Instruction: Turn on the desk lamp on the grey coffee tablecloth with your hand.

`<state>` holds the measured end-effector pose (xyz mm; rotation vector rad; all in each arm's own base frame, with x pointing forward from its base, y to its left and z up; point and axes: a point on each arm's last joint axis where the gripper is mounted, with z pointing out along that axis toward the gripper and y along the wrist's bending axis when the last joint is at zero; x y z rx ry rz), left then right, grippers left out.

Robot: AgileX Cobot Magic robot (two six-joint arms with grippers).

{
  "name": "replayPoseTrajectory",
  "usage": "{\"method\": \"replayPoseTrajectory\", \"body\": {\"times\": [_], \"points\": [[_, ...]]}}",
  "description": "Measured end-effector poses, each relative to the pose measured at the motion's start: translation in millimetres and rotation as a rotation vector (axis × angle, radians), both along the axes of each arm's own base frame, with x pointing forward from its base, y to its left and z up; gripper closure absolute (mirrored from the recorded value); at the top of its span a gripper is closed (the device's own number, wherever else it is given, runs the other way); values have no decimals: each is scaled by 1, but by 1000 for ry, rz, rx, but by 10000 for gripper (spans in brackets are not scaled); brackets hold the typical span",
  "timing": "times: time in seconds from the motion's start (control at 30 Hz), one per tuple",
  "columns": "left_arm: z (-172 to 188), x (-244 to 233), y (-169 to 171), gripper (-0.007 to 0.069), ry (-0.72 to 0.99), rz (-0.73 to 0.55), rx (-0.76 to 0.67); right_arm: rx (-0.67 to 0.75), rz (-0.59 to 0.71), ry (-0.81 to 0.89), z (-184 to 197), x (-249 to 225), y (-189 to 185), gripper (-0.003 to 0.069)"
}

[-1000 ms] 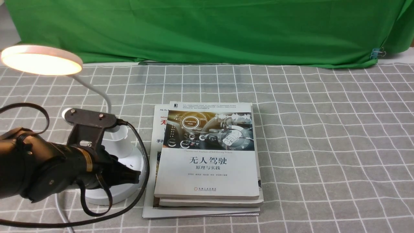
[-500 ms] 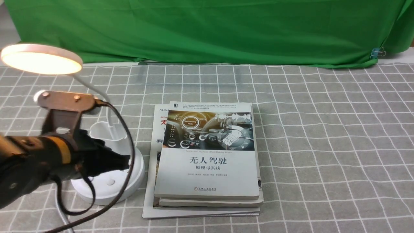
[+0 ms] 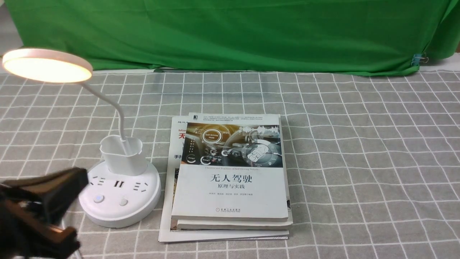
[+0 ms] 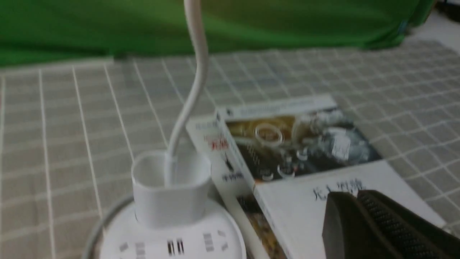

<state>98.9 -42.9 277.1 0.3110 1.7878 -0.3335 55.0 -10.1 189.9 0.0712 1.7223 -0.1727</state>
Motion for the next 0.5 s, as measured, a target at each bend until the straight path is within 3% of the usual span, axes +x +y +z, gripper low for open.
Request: {"method": "replayPoseTrajectory", "body": {"times": [0.17,0.5], "points": [[12,-18,9,606,-134,-2,-5,3,-1,-1,0,0,0,414],[13,-21,10,606,-164,-4,-12,25,-4,-4,0,0,0,414]]}}
